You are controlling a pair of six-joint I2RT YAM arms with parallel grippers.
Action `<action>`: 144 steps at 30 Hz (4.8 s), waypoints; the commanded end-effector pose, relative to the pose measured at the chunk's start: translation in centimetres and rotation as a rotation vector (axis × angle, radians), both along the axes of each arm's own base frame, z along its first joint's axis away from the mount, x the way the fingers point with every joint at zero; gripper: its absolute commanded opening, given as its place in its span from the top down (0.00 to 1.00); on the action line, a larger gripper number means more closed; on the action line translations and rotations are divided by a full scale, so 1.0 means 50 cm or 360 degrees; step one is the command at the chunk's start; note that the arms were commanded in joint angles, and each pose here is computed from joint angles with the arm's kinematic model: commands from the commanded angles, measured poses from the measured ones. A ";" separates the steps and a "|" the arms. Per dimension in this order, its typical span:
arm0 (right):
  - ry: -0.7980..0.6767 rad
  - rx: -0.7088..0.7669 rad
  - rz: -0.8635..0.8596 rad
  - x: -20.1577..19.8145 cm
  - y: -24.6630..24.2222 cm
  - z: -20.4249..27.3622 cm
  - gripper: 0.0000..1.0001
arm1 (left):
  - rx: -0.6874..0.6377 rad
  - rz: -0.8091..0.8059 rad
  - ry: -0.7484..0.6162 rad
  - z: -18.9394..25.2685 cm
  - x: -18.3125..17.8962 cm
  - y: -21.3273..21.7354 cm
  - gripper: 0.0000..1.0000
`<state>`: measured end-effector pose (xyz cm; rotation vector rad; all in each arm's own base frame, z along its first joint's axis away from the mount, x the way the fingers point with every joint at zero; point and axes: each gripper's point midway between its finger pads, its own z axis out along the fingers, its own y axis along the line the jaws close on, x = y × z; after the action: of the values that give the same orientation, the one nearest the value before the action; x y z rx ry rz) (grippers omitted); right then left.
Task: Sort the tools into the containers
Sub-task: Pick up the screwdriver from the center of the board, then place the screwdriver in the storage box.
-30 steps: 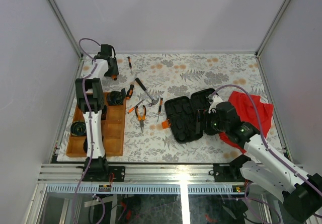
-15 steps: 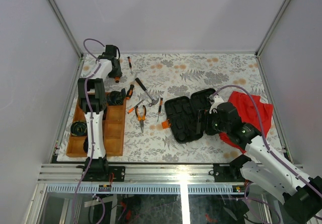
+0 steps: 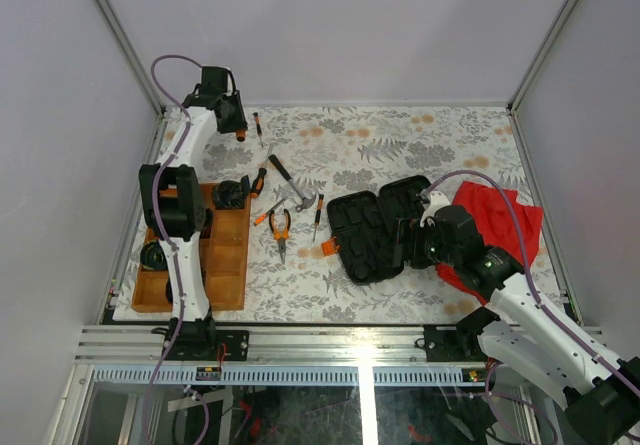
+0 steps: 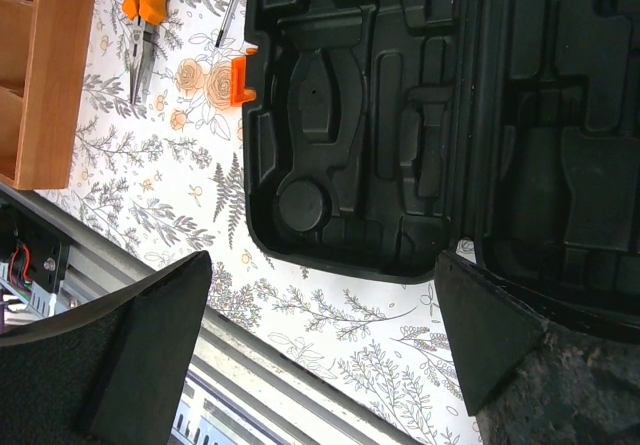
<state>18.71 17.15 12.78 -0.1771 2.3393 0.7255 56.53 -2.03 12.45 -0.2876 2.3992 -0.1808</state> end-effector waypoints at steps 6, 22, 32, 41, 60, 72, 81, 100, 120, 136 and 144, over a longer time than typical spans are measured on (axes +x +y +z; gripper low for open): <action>-0.0115 0.0043 -0.0148 0.039 -0.007 0.057 0.01 | -0.0294 -0.0197 -0.0190 0.130 -0.118 -0.212 1.00; -0.0104 0.0131 -0.0282 0.067 0.001 0.072 0.01 | -0.0553 -0.0706 -0.0231 0.173 -0.467 -0.479 1.00; -0.0008 0.0271 -0.0428 0.078 0.012 0.055 0.01 | -0.0573 -0.0852 -0.0200 0.153 -0.569 -0.517 1.00; -0.0004 0.0254 -0.0733 0.085 -0.042 0.036 0.01 | -0.0551 -0.0908 -0.0210 0.151 -0.575 -0.528 1.00; -0.0016 0.0033 -0.0402 0.063 -0.027 0.036 0.01 | -0.0582 -0.0951 -0.0278 0.146 -0.574 -0.537 1.00; -0.0054 0.0225 -0.0295 0.033 -0.002 0.056 0.01 | -0.0793 -0.0871 -0.0354 0.196 -0.603 -0.537 1.00; -0.0161 0.0604 -0.0225 0.056 0.061 0.123 0.03 | -0.1082 -0.0926 -0.0395 0.188 -0.654 -0.563 1.00; -0.0170 0.0856 -0.0127 0.067 0.114 0.144 0.07 | -0.1191 -0.1147 -0.0404 0.147 -0.756 -0.659 1.00; -0.0136 0.1041 -0.0185 0.072 0.125 0.134 0.33 | -0.1198 -0.1194 -0.0366 0.134 -0.797 -0.710 1.00; -0.0079 0.1006 -0.0096 0.057 0.138 0.112 0.70 | -0.1171 -0.1115 -0.0377 0.138 -0.774 -0.722 0.98; -0.0126 0.0907 -0.0102 0.067 0.131 0.111 1.00 | -0.1181 -0.1140 -0.0391 0.148 -0.782 -0.717 0.70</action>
<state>21.71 23.53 17.02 0.1941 1.9997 1.3199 17.22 -37.18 16.79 0.2683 2.0995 -1.2986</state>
